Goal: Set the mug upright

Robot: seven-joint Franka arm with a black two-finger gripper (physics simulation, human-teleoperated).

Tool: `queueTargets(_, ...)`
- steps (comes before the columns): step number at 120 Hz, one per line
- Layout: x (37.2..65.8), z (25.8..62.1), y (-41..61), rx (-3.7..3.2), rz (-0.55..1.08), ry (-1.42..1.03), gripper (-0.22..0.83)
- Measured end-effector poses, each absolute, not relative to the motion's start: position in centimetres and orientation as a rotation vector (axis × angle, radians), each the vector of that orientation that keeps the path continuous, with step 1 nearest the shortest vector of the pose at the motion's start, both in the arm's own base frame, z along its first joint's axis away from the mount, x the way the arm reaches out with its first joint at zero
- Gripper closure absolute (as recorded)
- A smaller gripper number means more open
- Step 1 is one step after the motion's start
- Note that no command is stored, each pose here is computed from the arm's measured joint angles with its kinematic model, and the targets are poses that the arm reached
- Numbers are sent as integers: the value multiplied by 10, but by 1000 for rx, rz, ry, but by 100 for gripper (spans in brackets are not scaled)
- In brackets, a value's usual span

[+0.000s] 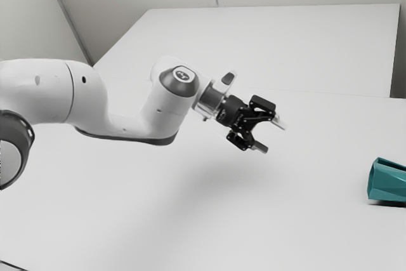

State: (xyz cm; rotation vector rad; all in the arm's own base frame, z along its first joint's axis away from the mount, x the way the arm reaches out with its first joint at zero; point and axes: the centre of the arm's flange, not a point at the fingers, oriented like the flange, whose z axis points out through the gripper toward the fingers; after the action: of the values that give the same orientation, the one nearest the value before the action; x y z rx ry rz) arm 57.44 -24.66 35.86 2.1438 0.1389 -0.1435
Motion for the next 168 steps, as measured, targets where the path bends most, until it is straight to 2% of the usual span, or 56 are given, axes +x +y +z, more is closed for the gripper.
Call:
queueTargets(25,571,319,-284,2037,-129,164,0)
queueTargets(54,572,291,-326,1987,-96,94,0)
queueTargets(135,569,267,-449,1849,-20,-133,0)
queueTargets(168,584,260,-470,1807,20,-173,0)
